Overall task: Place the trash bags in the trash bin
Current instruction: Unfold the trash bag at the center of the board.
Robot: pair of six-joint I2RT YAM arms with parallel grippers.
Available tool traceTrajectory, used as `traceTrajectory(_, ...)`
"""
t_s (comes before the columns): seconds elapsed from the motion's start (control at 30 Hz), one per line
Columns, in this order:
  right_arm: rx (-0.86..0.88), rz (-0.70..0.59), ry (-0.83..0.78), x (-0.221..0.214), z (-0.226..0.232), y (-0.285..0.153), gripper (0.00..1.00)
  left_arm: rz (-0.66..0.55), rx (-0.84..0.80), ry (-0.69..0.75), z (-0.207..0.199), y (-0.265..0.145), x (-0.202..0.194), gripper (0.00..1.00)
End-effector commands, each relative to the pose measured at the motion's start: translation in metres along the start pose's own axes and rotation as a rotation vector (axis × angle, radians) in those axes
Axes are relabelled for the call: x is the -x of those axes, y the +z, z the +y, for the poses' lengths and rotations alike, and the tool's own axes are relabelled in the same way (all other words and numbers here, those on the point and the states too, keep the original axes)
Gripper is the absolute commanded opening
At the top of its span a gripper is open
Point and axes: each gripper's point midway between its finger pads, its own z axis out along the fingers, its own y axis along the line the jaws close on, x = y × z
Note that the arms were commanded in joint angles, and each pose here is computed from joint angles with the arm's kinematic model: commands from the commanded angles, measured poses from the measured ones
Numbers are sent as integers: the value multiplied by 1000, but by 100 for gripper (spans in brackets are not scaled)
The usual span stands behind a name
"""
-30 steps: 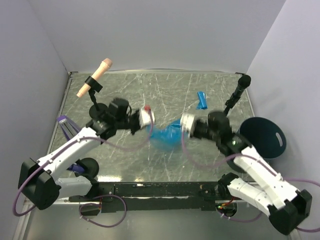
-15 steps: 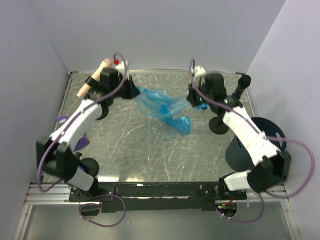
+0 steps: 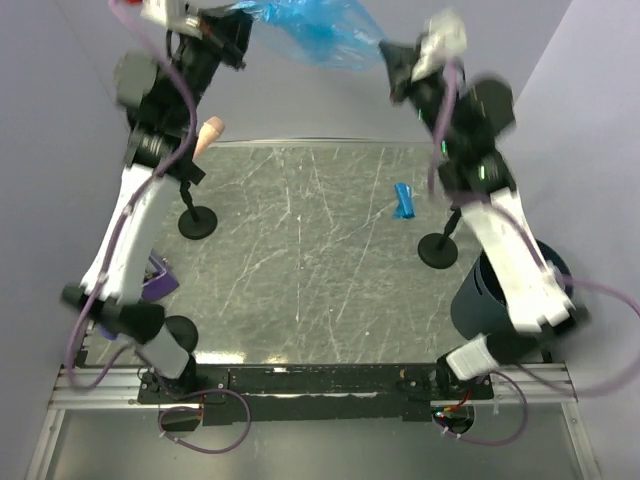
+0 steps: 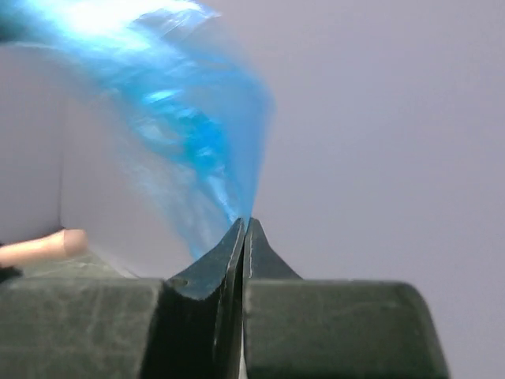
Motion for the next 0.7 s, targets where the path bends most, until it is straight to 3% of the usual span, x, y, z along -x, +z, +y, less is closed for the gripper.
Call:
traceTrajectory(0.0,-1,-334,-463,23,44,-51,0,-250,-155,416,-75,-43,12,11)
traceTrajectory(0.03,43,-257,-546,-24,58,-59,4,-185,-228,555,-86,-62,-31,14)
traceTrajectory(0.07,112,-129,-617,-91,75,-76,6,-53,-347,681,-94,-92,-103,8)
traceTrajectory(0.1,246,33,-752,-167,96,-101,0,77,-519,887,-98,-133,-176,1)
traceTrajectory(0.13,551,277,-905,-277,131,-163,0,258,-811,1184,-88,-208,-271,1)
traceTrajectory(0.17,856,384,-1118,-348,152,-243,0,413,-1142,1456,-64,-297,-346,1)
traceTrajectory(0.2,987,298,-1213,-358,164,-292,0,483,-1285,1656,-32,-363,-379,1)
traceTrajectory(0.23,1051,229,-1095,-356,176,-332,0,386,-1228,1629,-40,-377,-373,1)
traceTrajectory(0.3,1123,110,-996,-331,199,-373,0,434,-1180,1335,-59,-389,-362,1)
traceTrajectory(0.33,1115,77,-960,-320,206,-381,0,488,-1231,1230,-67,-400,-364,1)
traceTrajectory(0.43,1028,93,-930,-310,203,-378,0,575,-1199,1084,-76,-387,-355,1)
traceTrajectory(0.57,919,199,-774,-286,187,-357,0,688,-979,805,-83,-362,-335,1)
traceTrajectory(0.67,704,308,-577,-261,160,-317,0,802,-745,518,-85,-336,-316,1)
